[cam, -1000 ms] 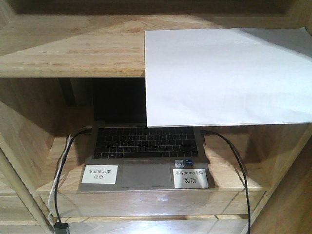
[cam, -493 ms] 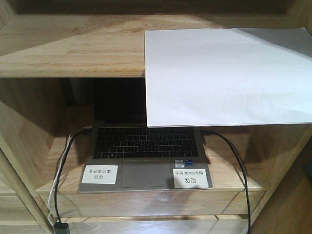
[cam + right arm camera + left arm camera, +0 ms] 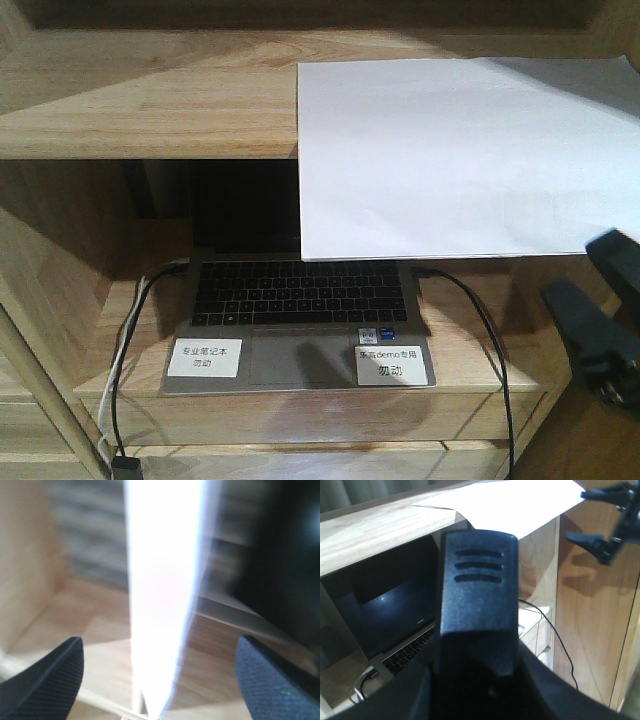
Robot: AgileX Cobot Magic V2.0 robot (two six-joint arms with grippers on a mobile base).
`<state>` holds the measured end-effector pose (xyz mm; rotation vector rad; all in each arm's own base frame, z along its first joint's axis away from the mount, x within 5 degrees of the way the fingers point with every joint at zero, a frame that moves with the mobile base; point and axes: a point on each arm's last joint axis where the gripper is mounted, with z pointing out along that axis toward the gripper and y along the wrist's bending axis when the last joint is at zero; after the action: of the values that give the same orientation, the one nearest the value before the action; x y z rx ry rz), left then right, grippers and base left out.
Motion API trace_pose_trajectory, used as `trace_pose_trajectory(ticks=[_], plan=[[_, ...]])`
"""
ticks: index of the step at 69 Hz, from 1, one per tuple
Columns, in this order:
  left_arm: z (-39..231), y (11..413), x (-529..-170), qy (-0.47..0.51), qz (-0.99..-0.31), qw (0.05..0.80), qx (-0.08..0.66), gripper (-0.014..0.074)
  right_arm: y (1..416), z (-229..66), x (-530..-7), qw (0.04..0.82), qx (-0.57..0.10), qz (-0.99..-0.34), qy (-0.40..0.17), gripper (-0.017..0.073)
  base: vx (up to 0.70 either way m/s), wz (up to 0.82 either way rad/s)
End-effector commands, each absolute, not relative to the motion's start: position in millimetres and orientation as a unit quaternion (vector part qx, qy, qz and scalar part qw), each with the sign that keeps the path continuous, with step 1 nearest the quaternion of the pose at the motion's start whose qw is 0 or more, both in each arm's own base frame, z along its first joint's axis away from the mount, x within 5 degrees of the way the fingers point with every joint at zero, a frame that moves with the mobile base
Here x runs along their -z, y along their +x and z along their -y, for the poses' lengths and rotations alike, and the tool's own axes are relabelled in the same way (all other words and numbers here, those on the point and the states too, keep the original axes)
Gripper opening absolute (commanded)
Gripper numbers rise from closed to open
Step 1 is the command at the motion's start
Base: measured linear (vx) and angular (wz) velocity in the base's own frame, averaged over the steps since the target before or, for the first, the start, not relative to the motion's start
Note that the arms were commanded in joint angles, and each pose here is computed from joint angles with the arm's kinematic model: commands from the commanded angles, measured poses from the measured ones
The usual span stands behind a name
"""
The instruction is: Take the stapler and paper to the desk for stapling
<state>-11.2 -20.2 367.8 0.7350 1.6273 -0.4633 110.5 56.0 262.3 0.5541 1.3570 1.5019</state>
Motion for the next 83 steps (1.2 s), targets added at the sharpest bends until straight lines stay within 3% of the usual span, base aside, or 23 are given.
trace_pose_trajectory(ticks=[1, 11, 50, 83], plan=[[20.2, -10.0, -385.1, 0.294, -0.669, 0.647, 0.217, -0.0006, 117.1, -62.8, -279.1, 0.543, -0.649, -0.507, 0.164, 0.058, 0.0, 0.0], [20.2, -10.0, -385.1, 0.294, -0.669, 0.647, 0.217, -0.0006, 126.3, -67.3, -277.9, 0.549, -0.667, -0.481, 0.151, 0.058, 0.0, 0.0], [20.2, -10.0, -385.1, 0.294, -0.669, 0.647, 0.217, -0.0006, 146.9, -61.1, -270.1, 0.573, -0.658, -0.44, 0.211, 0.058, 0.0, 0.0], [20.2, -10.0, -385.1, 0.294, -0.669, 0.647, 0.217, -0.0006, 163.7, -67.0, -295.8, 0.591, -0.668, -0.408, 0.196, 0.058, 0.0, 0.0]])
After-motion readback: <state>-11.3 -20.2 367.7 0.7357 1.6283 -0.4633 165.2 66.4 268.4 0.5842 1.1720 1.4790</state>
